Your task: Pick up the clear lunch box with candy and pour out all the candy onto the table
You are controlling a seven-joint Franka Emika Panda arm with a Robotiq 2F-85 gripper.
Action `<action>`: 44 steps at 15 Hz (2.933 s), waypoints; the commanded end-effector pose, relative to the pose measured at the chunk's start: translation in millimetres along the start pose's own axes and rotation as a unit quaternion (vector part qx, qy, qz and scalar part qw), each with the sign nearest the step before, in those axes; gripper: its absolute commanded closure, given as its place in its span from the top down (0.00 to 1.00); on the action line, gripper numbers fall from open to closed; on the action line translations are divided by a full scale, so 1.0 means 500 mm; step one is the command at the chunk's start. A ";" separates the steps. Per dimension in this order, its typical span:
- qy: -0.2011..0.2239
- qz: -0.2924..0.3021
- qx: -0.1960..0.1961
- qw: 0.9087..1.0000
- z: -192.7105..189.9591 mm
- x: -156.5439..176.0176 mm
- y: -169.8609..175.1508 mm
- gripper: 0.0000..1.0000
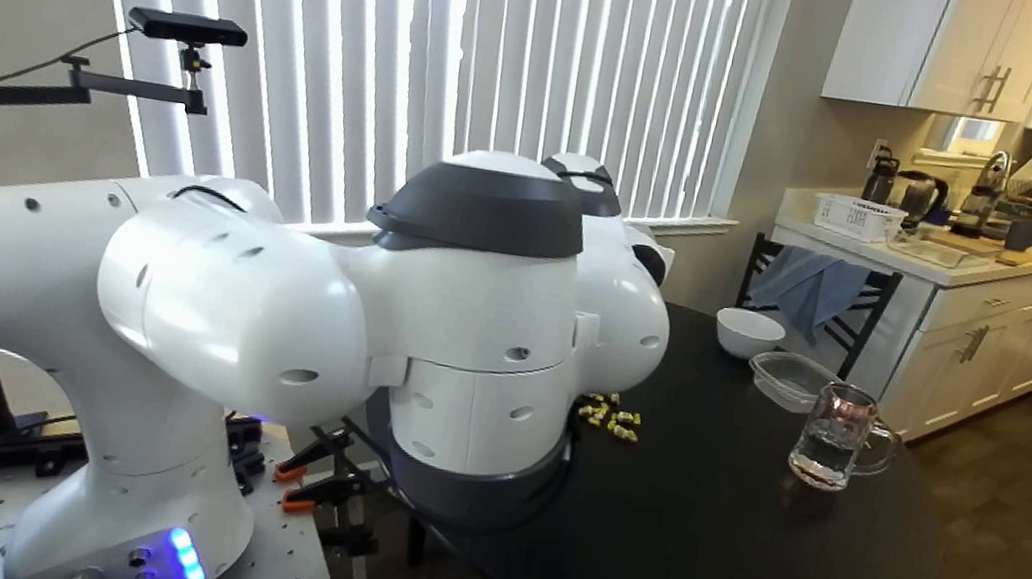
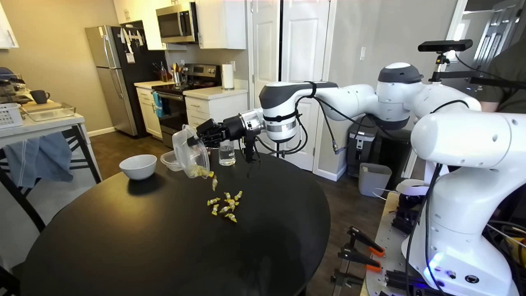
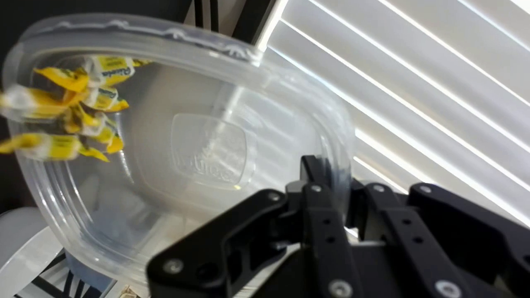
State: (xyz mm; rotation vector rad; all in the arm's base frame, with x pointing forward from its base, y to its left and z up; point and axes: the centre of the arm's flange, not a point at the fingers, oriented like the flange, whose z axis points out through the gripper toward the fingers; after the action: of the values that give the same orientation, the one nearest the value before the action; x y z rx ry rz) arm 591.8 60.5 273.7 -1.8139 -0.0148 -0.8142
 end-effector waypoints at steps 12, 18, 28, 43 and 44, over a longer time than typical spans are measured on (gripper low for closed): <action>0.022 -0.148 0.034 0.988 -0.008 0.040 -0.055 0.01; 0.065 -0.205 0.058 0.975 -0.026 0.070 -0.101 0.01; 0.166 -0.225 0.149 0.948 -0.078 0.178 -0.176 0.01; 0.042 -0.023 0.109 0.993 0.081 -0.011 0.054 0.01; 0.023 -0.034 0.081 0.996 0.082 -0.010 0.046 0.01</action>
State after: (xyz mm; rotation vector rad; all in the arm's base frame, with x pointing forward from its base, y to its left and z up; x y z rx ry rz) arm 619.0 83.7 225.7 -1.5205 -0.0608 -0.9063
